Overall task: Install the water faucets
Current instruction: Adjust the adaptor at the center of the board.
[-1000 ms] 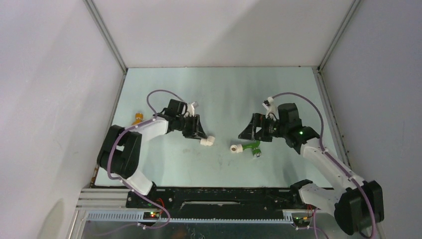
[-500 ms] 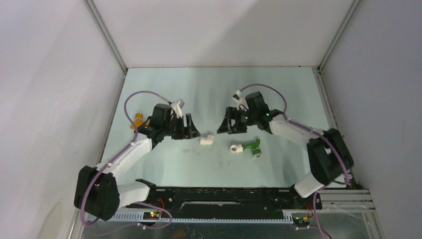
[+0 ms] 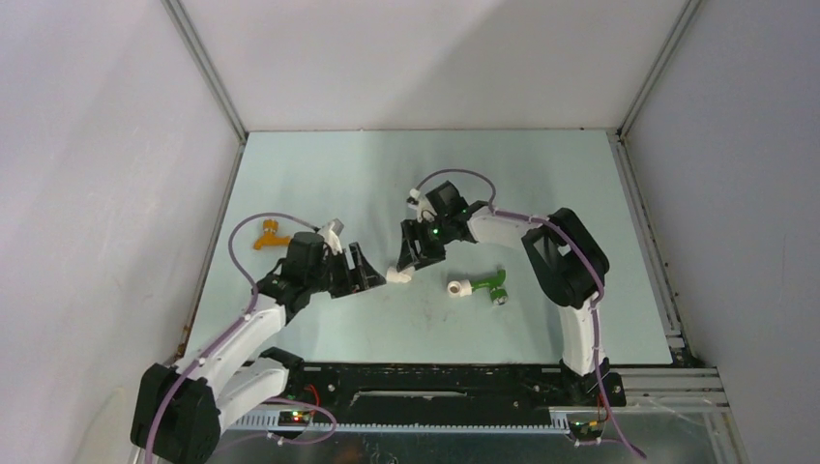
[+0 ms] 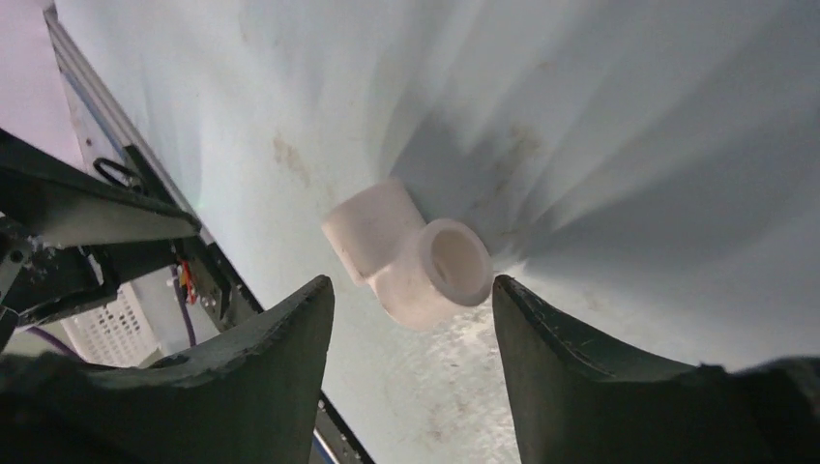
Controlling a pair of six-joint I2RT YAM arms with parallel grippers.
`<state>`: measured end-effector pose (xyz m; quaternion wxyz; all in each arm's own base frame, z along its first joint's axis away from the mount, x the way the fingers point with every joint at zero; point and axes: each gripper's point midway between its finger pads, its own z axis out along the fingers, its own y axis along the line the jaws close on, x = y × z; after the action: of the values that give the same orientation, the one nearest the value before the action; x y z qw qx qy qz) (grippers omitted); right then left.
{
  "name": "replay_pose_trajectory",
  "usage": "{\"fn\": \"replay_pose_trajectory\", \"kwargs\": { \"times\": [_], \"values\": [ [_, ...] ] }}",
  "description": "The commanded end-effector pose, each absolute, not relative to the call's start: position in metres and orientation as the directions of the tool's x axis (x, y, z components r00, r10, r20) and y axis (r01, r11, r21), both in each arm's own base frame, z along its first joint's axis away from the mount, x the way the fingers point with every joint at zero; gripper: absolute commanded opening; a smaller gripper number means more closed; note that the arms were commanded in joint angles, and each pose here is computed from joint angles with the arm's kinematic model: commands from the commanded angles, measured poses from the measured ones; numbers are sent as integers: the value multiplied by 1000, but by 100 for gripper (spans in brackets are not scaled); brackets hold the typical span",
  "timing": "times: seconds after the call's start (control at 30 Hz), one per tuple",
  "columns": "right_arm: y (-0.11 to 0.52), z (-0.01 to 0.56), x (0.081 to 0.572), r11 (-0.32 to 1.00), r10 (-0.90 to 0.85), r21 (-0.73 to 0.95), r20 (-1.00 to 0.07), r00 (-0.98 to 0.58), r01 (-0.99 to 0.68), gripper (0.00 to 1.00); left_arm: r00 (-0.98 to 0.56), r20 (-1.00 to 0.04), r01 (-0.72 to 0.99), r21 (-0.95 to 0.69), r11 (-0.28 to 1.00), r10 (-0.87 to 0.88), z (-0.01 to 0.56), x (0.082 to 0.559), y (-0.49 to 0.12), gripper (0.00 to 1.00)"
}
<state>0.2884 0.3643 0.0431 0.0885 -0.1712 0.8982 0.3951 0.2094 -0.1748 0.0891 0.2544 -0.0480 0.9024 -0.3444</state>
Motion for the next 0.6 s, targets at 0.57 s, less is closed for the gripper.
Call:
{"fn": "replay_pose_trajectory", "kwargs": {
  "times": [0.57],
  "values": [
    [404, 86, 200, 437, -251, 812, -304, -919, -388, 68, -768, -513, 29, -626, 779, -384, 105, 226, -156, 81]
  ]
}}
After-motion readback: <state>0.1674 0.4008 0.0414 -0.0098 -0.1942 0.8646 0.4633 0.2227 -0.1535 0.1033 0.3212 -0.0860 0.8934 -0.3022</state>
